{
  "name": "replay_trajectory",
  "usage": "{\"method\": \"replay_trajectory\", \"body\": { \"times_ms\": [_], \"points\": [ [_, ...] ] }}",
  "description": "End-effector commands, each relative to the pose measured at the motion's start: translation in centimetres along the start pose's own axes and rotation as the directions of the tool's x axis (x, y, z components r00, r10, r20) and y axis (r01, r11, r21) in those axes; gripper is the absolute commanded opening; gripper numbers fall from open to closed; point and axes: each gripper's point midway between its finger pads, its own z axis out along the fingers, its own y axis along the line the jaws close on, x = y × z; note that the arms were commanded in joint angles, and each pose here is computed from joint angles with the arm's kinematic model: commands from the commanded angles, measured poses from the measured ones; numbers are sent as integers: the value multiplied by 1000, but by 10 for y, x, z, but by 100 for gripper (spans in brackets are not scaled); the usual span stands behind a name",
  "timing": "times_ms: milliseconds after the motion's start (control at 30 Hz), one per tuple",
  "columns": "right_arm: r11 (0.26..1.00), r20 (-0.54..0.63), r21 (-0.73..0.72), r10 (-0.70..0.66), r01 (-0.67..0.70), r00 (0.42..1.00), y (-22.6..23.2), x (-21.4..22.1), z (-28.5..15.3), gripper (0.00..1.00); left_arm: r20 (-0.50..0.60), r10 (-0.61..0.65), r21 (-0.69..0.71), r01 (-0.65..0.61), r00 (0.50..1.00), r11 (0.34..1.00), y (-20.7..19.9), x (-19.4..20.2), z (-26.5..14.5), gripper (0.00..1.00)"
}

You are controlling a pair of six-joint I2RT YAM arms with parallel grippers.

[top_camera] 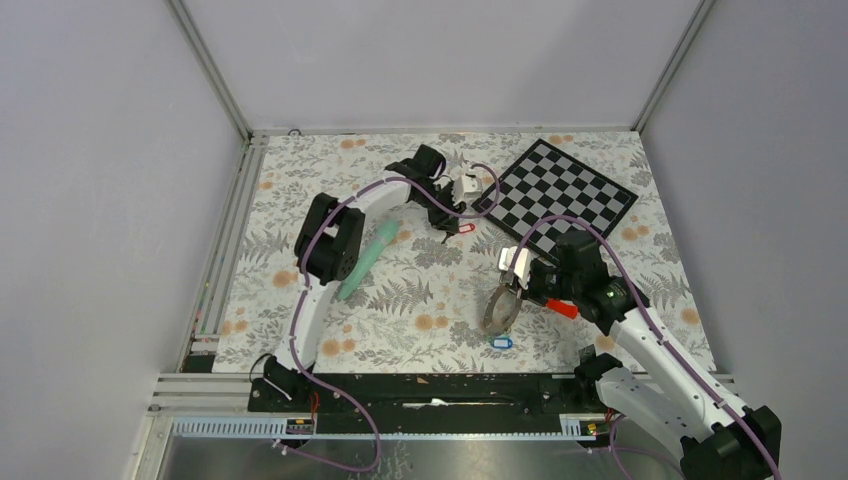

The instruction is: Put the keys on the keyring

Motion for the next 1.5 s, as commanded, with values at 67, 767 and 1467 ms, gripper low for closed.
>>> {"method": "replay_trajectory", "body": {
  "times_ms": [67,767,1467],
  "points": [
    [1000,4,-6,14,-14,1000,1,1,1,0,85,46,-7,-46,995,999,2,-30,-27,42],
    [1000,0,-8,17,-17,1000,1,1,1,0,77,92,15,-94,993,995,3,-16,-19,44],
    [1000,-7,-12,24,-24,1000,2,4,2,0,64,103,18,-105,993,994,2,-10,-15,21]
  ]
}}
